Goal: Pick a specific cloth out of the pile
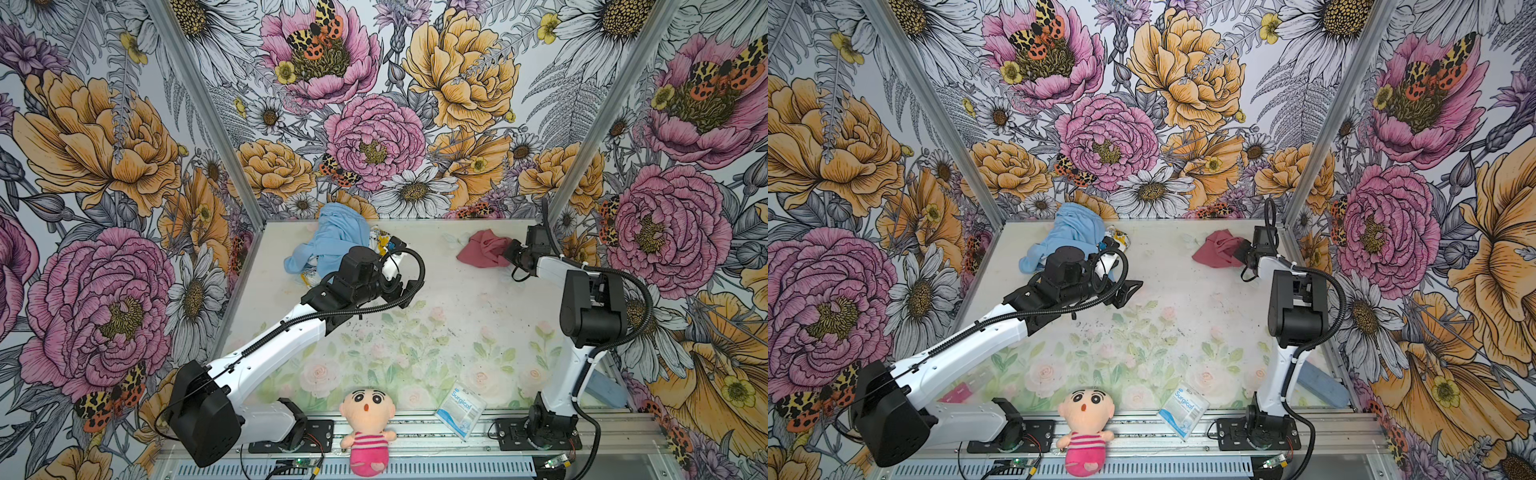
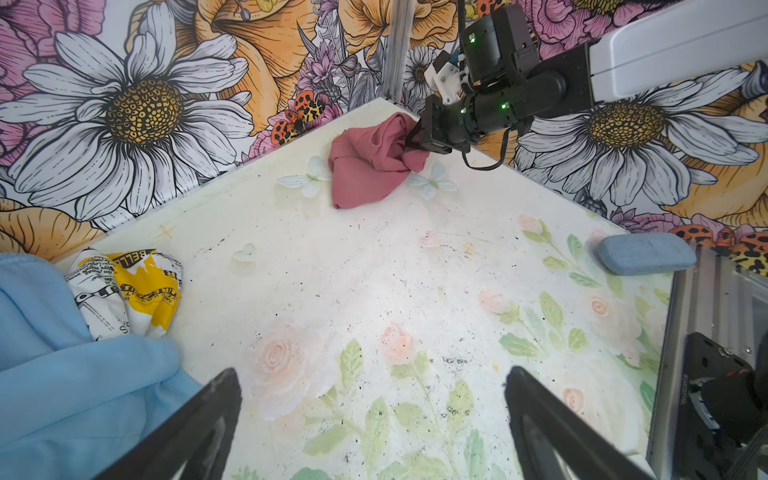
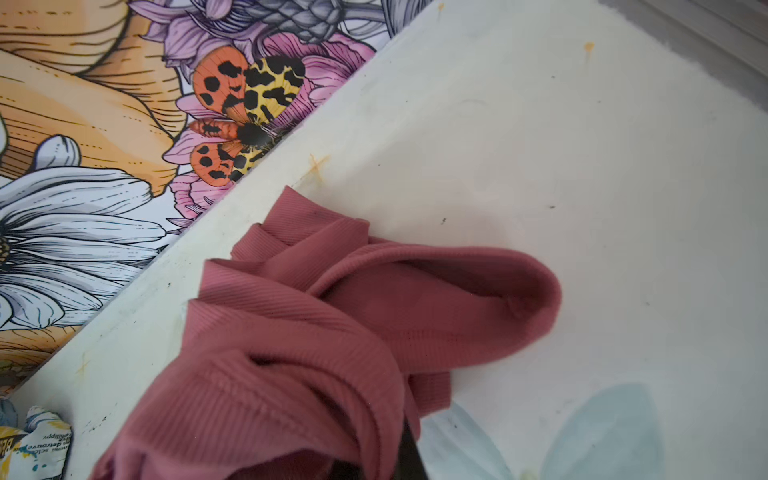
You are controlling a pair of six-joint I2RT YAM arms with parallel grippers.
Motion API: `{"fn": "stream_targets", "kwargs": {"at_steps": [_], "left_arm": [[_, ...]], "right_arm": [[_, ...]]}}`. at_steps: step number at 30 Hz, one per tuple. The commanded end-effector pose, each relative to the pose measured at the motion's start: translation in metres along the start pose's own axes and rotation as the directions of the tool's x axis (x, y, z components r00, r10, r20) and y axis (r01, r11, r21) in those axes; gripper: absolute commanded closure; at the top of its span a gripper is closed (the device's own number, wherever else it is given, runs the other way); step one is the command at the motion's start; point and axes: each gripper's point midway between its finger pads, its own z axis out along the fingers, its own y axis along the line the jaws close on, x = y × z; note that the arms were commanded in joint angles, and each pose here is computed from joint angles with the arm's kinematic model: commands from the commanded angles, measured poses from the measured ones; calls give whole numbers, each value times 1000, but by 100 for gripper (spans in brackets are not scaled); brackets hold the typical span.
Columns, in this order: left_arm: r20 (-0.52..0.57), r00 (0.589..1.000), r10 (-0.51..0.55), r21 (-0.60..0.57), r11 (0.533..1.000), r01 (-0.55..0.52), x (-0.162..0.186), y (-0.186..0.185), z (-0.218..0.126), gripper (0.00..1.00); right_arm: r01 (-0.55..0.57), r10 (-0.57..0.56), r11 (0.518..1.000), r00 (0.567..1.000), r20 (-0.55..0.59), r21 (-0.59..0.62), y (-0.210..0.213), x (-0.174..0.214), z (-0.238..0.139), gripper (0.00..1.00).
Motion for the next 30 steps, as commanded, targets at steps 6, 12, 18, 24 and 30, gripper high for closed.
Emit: {"fn": "stream_targets", "kwargs": {"at_steps": [6,12,18,24,30], "left_arm": [[54,999,-5,-7,1000,6,-15,-1,-9,1],[47,999,-7,-8,1000,7,-12,-1,-9,1],[47,999,-7,0,1000,7,-11,-2,-6,1],[37,999,-15,10,1000,14,-9,-3,-1,1],[34,999,-11,8,1000,11,-7,-2,1,1]], "right_arm": [[120,-121,992,993,11,44,22,-19,12,80],[191,-192,974,981,-6,120,16,-11,6,28],[192,-198,966,980,18,172,1,-19,-21,17],[148,-166,956,985,52,255,-30,-30,-47,20],[85,-90,971,996,12,223,-59,-28,-33,36]]}}
